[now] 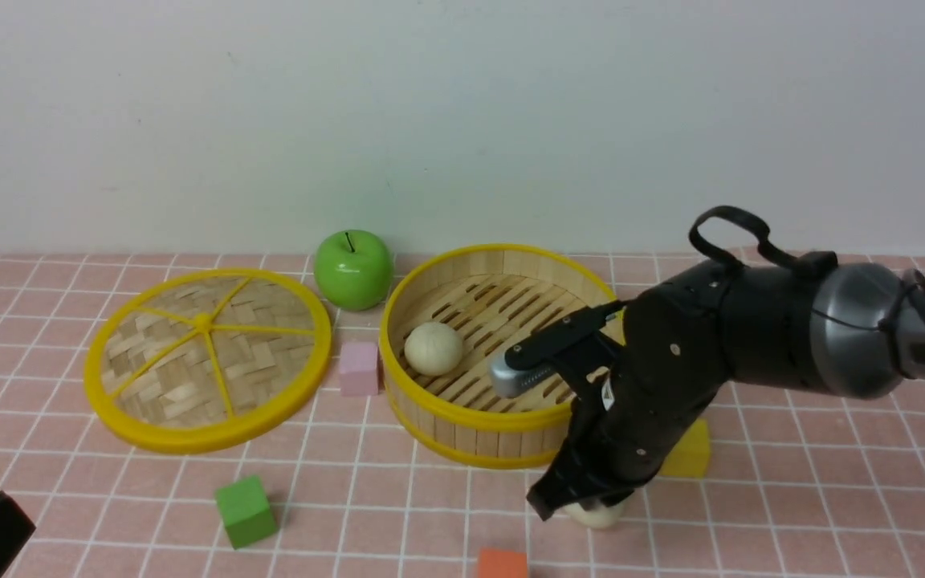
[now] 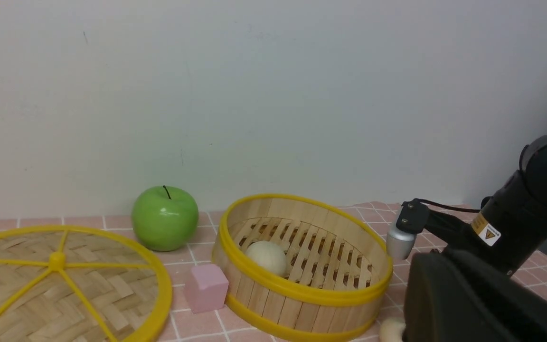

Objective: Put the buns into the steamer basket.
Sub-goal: Use the right arm to grab a steamed stuffed bun, then use the right arm to put the steamed stuffed bun into the steamer

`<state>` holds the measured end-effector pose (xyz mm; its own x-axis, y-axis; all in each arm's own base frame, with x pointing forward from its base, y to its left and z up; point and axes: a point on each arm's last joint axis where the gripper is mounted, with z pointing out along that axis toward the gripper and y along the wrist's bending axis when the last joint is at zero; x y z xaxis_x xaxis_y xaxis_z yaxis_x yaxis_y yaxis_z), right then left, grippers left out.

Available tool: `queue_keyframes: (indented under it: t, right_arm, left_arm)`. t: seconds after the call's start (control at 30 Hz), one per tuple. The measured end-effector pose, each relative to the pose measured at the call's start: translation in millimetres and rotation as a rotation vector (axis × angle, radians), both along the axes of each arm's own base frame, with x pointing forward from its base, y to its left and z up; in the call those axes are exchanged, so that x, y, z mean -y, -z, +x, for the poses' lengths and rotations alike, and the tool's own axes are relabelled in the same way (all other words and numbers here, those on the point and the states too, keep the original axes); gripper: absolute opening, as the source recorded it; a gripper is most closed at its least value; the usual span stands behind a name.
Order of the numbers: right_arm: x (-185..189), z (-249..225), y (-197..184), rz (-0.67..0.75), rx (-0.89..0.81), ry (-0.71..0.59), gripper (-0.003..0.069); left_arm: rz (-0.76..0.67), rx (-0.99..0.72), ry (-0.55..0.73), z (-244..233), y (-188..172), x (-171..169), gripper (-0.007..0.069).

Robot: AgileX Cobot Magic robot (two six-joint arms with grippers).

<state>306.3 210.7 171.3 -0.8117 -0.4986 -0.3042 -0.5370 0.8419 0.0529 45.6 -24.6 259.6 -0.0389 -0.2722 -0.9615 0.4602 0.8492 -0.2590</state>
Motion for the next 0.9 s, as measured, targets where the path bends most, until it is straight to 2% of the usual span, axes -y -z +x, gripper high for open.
queue_keyframes:
  t: [0.07,0.27,0.3,0.4,0.53,0.73,0.9]
  right_arm:
    - [2,-3,-8,-0.005,-0.008,-0.005,0.002]
    - [7,-15,-72,0.063,0.06,-0.023,0.002]
    - [5,-12,-92,0.105,0.124,-0.039,0.002]
    - [-2,-2,-108,0.157,0.214,-0.052,0.002]
    - [-17,23,-101,0.168,0.283,-0.07,0.002]
    - [-33,58,-61,0.065,0.295,-0.11,0.0023]
    - [-35,67,-40,0.003,0.287,-0.115,0.0038]
  left_arm:
    - [0.0,0.0,0.0,0,0,0,0.0021]
    - [0.0,0.0,0.0,0,0,0,0.0021]
    - [0.0,0.0,0.0,0,0,0,0.0022]
    - [0.0,0.0,0.0,0,0,0,0.0025]
    - [0.0,0.0,0.0,0,0,0,0.0029]
    - [0.0,0.0,0.0,0,0,0,0.0036]
    - [0.0,0.0,0.0,0,0,0,0.0039]
